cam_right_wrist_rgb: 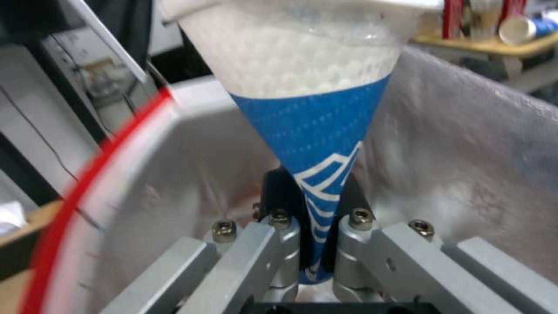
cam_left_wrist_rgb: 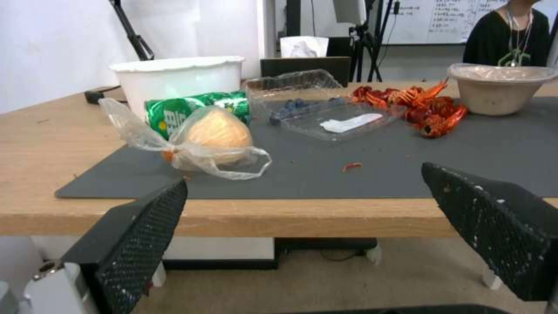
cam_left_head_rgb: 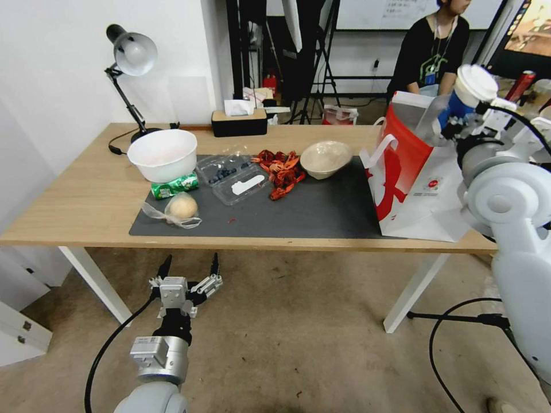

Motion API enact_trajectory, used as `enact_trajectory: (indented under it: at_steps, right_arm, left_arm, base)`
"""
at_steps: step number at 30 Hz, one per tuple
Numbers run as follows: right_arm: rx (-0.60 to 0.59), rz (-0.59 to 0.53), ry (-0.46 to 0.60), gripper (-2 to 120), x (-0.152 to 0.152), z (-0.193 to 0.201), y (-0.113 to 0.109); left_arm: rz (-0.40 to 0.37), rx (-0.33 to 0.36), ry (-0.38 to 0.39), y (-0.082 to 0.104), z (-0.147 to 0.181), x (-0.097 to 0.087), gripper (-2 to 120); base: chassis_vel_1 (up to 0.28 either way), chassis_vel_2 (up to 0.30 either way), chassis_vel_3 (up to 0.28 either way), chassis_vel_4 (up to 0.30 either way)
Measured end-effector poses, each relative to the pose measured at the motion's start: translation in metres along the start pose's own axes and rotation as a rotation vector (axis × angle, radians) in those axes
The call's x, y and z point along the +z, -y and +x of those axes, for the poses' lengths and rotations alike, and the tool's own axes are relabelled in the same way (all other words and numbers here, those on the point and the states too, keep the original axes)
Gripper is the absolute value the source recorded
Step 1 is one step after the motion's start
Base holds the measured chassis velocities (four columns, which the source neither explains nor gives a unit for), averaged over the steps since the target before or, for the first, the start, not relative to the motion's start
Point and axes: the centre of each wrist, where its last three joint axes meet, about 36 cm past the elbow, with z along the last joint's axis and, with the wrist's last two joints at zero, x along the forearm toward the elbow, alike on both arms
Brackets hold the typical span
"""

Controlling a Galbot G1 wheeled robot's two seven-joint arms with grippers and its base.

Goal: Pick up the trash from the table and place it into the takeout bag.

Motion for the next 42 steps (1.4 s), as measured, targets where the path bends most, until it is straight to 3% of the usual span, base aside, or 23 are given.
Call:
enact_trajectory:
  at_steps: [6,12,16,29,32,34,37,42]
  right_arm:
    - [0.004,-0.067,-0.084,0,-0.006,-0.006,0.005]
    - [-0.004,-0.094,-0.1,0,-0.011,-0.004,0.006]
    - [-0.014,-0.113,-0.107,21,-0.013,-0.001,0.007]
    - [-0.027,-0.137,-0.1,62,-0.017,0.002,0.008]
    - [-0.104,-0.211,-0.015,79,-0.021,0.009,0.009]
    - [-0.117,-0.215,-0.003,80,-0.021,0.01,0.009]
    - [-0.241,-0.199,0.129,96,-0.008,0.021,0.01]
    - [-0.334,-0.138,0.234,100,0.008,0.034,0.01]
  left_arm:
    - [0.002,0.003,0.002,0.001,-0.002,0.001,100]
    - [0.005,0.004,-0.001,0.001,-0.003,0.003,100]
    - [0.007,0.005,-0.004,0.001,-0.004,0.004,100]
    - [0.008,0.006,-0.006,0.001,-0.004,0.005,100]
    - [0.008,0.007,-0.006,0.001,-0.004,0.005,100]
    - [0.008,0.007,-0.006,0.001,-0.004,0.005,100]
    - [0.008,0.007,-0.006,0.001,-0.004,0.005,100]
    - [0.008,0.007,-0.006,0.001,-0.004,0.005,100]
  base:
    - [0.0,0.0,0.0,0.0]
    - [0.0,0.0,0.0,0.0]
    - [0.0,0.0,0.0,0.0]
    - [0.0,0.0,0.0,0.0]
    - [0.0,0.0,0.0,0.0]
    - [0.0,0.0,0.0,0.0]
    - [0.0,0.0,0.0,0.0]
    - [0.0,0.0,0.0,0.0]
